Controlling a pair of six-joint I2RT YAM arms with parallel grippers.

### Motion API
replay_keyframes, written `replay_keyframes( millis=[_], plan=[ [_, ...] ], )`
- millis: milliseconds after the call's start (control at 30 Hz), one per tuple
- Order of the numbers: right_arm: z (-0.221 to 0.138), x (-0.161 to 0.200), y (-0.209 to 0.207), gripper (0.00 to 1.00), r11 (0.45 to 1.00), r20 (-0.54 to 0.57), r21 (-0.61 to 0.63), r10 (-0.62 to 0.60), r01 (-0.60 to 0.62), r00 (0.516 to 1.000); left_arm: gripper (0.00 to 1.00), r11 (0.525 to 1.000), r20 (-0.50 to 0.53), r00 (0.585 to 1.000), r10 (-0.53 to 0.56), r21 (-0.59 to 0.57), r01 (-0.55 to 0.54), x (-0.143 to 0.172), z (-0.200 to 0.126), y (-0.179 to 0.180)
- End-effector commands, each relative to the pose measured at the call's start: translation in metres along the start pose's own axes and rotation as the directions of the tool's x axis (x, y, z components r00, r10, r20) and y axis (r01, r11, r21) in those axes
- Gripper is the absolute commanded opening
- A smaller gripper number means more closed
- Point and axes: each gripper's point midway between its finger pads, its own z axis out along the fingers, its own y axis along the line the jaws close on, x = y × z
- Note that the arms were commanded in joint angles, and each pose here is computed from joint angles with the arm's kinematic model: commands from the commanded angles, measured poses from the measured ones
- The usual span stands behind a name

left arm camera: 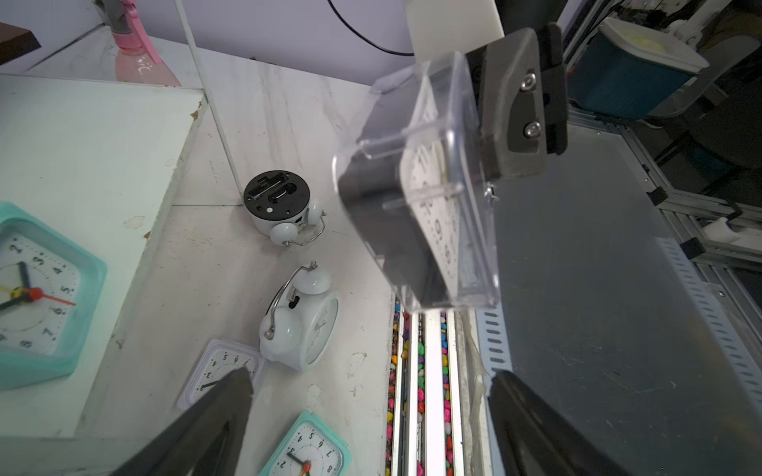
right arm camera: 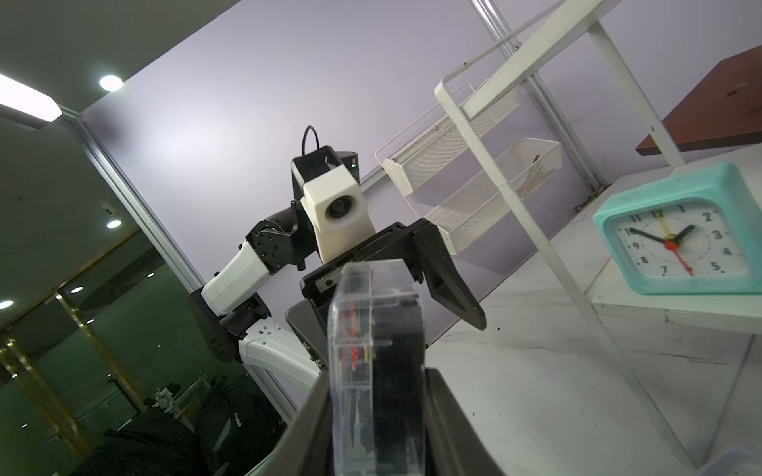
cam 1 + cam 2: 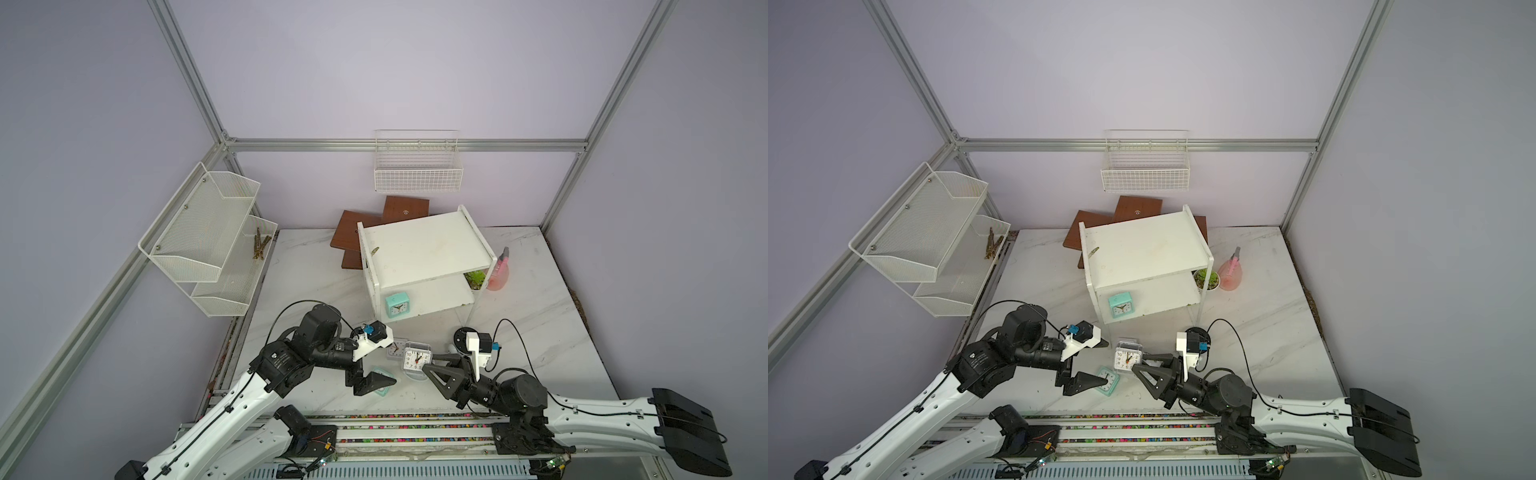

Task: Place the alarm clocks on the shelf by style
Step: Pick up the alarm from the center of the board.

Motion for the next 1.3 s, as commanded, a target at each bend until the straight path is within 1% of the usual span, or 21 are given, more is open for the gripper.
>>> replay_keyframes(
  millis=[0,167,300,367,500,533,667,800,967,1033,1100,1267],
  plan=[
    [0.008,-0.020,0.024,0.34,0.993,0.085,-0.115,0.026,-0.016,0.996,0.90,0.996,0.066,0.998,-0.021,0.090,0.015,-0.025,-0.005,-0.014],
    [0.018,-0.016,0.024,0.34,0.989,0.100,-0.144,0.020,-0.006,0.995,0.85,0.994,0.078,0.996,-0.032,0.110,0.024,-0.030,-0.007,-0.015],
    [0.026,-0.008,0.018,0.34,0.992,0.079,-0.126,0.016,-0.006,0.997,0.80,0.993,0.082,0.996,-0.037,0.111,0.028,-0.028,-0.009,-0.016],
    [0.028,-0.007,0.020,0.34,0.991,0.072,-0.133,0.015,-0.006,0.997,0.75,0.993,0.082,0.996,-0.040,0.114,0.031,-0.028,-0.008,-0.015],
    [0.030,-0.005,0.018,0.34,0.992,0.067,-0.125,0.003,0.005,0.998,0.62,0.992,0.081,0.996,-0.047,0.118,0.037,-0.027,-0.008,-0.014],
    [0.030,-0.003,0.017,0.34,0.993,0.064,-0.122,-0.001,0.008,0.998,0.60,0.992,0.082,0.996,-0.048,0.120,0.038,-0.027,-0.008,-0.014],
    [0.031,0.001,0.013,0.34,0.994,0.049,-0.109,-0.013,0.019,0.999,0.59,0.991,0.083,0.995,-0.050,0.129,0.039,-0.028,-0.007,-0.014],
    [0.031,0.006,0.009,0.34,0.995,0.035,-0.095,-0.030,0.034,0.999,0.61,0.989,0.081,0.995,-0.057,0.139,0.045,-0.026,-0.007,-0.014],
    [0.031,0.011,0.003,0.35,0.996,0.025,-0.076,-0.048,0.050,0.999,0.61,0.985,0.077,0.995,-0.062,0.164,0.048,-0.026,-0.006,-0.017],
    [0.030,0.011,0.001,0.35,0.996,0.027,-0.067,-0.053,0.055,0.998,0.57,0.984,0.077,0.995,-0.060,0.170,0.046,-0.025,-0.006,-0.017],
    [0.029,0.012,-0.001,0.35,0.996,0.027,-0.061,-0.056,0.058,0.998,0.50,0.984,0.077,0.995,-0.058,0.172,0.044,-0.025,-0.006,-0.018],
    [0.027,0.012,-0.005,0.37,0.998,0.030,-0.041,-0.056,0.057,0.998,0.28,0.986,0.078,0.995,-0.056,0.164,0.043,-0.024,-0.007,-0.016]
  ],
)
